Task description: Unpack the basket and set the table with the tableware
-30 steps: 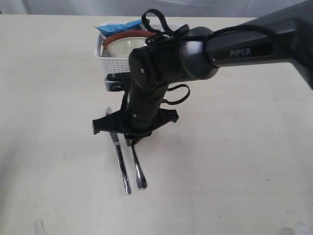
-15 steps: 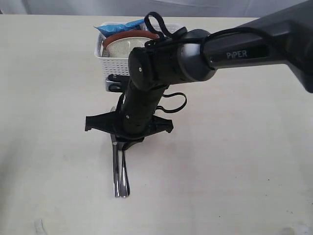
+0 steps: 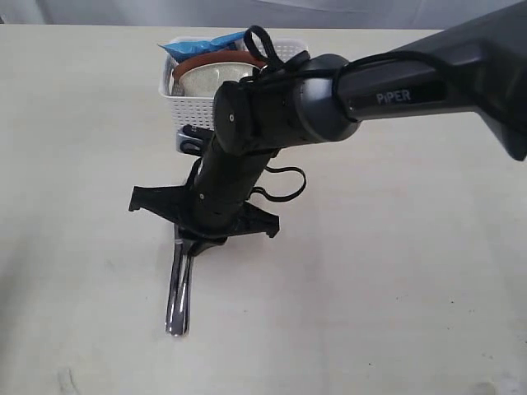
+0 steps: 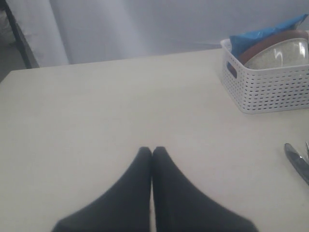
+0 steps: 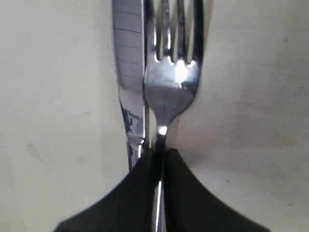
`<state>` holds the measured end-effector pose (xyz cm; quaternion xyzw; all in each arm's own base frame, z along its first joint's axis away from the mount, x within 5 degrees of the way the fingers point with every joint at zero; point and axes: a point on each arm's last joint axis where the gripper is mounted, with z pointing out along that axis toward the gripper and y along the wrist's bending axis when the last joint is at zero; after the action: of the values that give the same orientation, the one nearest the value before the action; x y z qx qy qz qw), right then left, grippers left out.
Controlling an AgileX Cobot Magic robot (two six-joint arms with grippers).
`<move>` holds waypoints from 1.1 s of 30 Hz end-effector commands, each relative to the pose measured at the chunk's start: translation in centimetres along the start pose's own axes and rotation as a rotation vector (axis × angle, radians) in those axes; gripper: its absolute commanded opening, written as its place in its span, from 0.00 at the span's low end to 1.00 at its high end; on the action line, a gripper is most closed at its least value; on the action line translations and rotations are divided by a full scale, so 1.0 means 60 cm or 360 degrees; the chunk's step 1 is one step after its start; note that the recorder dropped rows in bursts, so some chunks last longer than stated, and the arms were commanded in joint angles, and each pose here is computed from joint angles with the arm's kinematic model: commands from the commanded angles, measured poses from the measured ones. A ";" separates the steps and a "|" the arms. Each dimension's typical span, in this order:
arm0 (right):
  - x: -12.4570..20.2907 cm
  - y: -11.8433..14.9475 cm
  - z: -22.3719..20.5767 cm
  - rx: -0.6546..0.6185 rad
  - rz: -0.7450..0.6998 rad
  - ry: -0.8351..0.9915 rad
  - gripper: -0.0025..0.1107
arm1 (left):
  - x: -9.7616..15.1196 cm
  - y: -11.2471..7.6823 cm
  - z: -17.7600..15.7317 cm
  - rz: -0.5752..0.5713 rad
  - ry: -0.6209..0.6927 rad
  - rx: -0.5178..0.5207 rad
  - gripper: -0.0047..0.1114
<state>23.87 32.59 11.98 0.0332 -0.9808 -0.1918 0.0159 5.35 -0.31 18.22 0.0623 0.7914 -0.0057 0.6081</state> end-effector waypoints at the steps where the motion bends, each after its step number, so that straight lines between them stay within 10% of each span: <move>1: 0.002 -0.003 0.005 0.0022 0.0003 0.0019 0.02 | -0.001 0.000 0.000 0.0003 -0.0018 0.0006 0.04; 29: -0.009 -0.020 0.002 0.0132 -0.0142 -0.0016 0.02 | -0.001 0.000 0.000 0.0003 -0.0018 0.0006 0.04; 33: -0.008 -0.020 0.002 0.0138 -0.0151 -0.0005 0.15 | -0.001 0.000 0.000 0.0003 -0.0018 0.0006 0.04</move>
<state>24.16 31.86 11.77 0.0673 -0.9847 -0.1603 0.0072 5.35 -0.31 18.22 0.0623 0.7914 -0.0057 0.6081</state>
